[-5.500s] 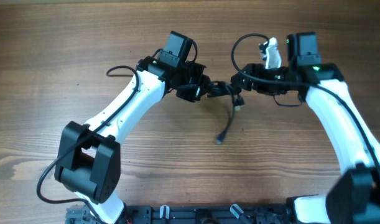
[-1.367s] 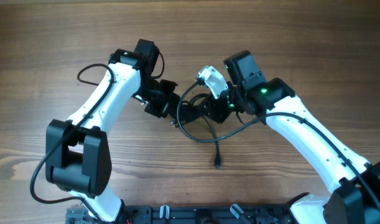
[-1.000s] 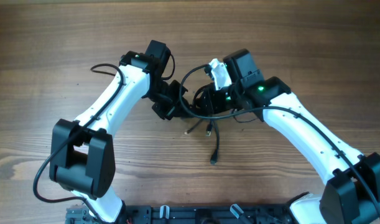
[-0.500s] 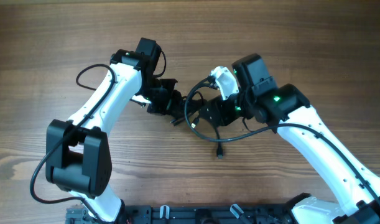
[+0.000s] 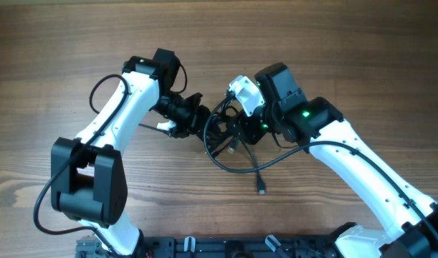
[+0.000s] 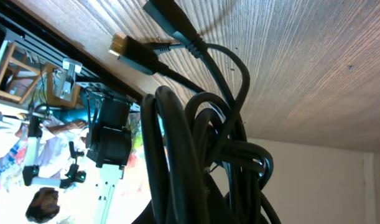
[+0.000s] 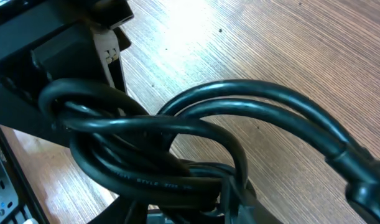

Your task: Untangle cables

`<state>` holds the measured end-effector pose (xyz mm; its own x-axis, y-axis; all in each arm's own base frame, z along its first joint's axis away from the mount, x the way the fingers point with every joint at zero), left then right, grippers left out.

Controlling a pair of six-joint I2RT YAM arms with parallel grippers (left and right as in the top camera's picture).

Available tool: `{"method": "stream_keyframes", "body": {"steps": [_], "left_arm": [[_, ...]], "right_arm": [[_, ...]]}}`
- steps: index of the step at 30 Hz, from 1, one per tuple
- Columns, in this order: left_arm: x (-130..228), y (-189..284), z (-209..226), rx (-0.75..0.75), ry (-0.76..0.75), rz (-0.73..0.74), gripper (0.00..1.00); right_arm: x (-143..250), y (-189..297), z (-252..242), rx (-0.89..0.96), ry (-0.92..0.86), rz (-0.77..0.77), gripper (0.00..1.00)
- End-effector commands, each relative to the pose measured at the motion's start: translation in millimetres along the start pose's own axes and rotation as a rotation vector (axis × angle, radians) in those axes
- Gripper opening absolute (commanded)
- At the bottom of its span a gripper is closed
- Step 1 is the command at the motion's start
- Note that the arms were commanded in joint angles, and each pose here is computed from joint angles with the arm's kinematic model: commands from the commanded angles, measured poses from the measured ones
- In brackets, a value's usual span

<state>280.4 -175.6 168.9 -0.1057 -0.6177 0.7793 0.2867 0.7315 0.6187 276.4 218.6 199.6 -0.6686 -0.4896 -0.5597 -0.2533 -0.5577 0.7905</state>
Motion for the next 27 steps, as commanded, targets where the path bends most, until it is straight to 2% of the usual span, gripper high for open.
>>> {"method": "stream_keyframes", "body": {"steps": [1, 5, 12, 15, 19, 27], "left_arm": [[16, 11, 0, 0.030, 0.008, 0.104, 0.04], [16, 11, 0, 0.028, 0.078, 0.105, 0.04], [18, 11, 0, 0.028, 0.077, 0.119, 0.04], [18, 11, 0, 0.028, 0.077, 0.119, 0.04], [18, 11, 0, 0.028, 0.077, 0.120, 0.04], [21, 11, 0, 0.026, 0.075, 0.141, 0.04]], "right_arm": [[3, -3, -8, 0.042, -0.017, 0.027, 0.32], [6, -5, -2, -0.010, -0.021, 0.038, 0.30], [28, -12, -3, -0.026, 0.008, 0.106, 0.29], [38, -18, 1, -0.067, 0.011, 0.126, 0.25], [35, -19, 7, -0.114, 0.051, 0.102, 0.26], [35, -58, 2, -0.127, 0.037, 0.131, 0.27]]}}
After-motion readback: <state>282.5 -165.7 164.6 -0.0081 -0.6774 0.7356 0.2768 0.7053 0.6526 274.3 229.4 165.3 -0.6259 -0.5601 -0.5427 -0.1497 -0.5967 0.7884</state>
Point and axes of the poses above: each gripper's point midway between its finger pads, its own y axis back along the fingers, its own z axis along the line the jaws close on, x = y × z, the point moved 5 cm from there along y, back along the fingers, and after that the axes turned 2 degrees about -y, right-handed, at the moved point
